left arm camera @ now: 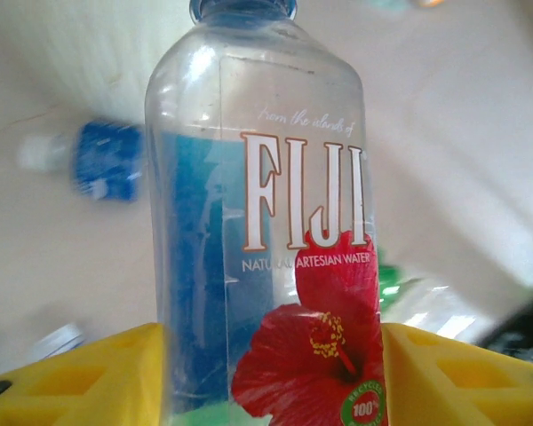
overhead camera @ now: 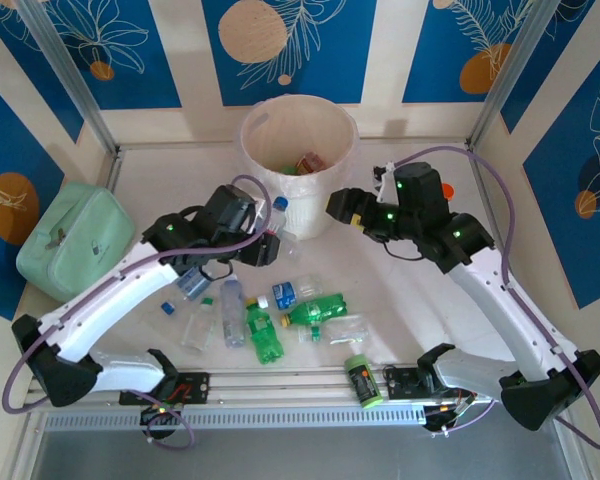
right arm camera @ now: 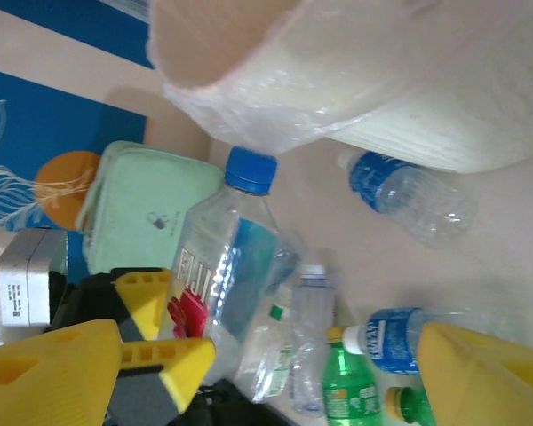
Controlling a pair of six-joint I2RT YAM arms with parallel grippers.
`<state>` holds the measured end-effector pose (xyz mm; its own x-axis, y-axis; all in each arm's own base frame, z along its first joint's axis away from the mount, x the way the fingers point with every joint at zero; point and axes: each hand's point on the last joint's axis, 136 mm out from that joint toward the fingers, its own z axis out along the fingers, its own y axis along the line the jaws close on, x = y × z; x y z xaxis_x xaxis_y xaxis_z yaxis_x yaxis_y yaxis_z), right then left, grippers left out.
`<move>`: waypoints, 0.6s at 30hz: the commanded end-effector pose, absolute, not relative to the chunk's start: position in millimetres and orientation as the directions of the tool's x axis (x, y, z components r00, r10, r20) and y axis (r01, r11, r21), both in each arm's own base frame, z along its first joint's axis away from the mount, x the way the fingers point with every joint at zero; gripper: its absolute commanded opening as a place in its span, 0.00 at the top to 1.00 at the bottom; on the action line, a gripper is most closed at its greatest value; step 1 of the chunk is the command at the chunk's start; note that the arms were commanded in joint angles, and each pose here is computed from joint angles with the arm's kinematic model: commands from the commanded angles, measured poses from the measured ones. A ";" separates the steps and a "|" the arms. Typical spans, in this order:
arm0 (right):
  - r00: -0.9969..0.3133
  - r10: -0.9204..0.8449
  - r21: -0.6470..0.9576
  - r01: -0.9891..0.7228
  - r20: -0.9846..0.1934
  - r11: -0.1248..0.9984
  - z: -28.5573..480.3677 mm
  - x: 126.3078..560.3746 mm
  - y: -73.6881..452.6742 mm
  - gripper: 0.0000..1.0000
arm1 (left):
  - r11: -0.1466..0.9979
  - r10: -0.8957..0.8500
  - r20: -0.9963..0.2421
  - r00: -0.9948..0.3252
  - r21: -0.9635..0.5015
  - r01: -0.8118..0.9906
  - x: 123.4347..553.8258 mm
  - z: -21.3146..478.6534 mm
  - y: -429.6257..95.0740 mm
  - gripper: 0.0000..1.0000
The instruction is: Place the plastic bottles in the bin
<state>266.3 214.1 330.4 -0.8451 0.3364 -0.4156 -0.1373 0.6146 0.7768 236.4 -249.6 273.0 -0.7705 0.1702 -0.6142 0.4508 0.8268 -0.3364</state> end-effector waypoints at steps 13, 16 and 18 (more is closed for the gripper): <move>-0.877 0.276 0.869 -0.257 -0.393 0.423 378.8 274.2 240.8 0.11 | 0.267 -0.019 -0.620 -0.784 -0.759 0.594 212.8 360.7 -329.7 0.40; -0.877 0.289 0.859 -0.222 -0.383 0.462 366.8 279.1 237.4 0.13 | 0.238 -0.022 -0.618 -0.786 -0.767 0.596 213.5 360.1 -332.5 0.41; -0.882 0.288 0.857 -0.211 -0.374 0.470 361.6 279.6 237.7 0.15 | 0.224 -0.030 -0.618 -0.786 -0.770 0.597 214.3 360.6 -333.6 0.41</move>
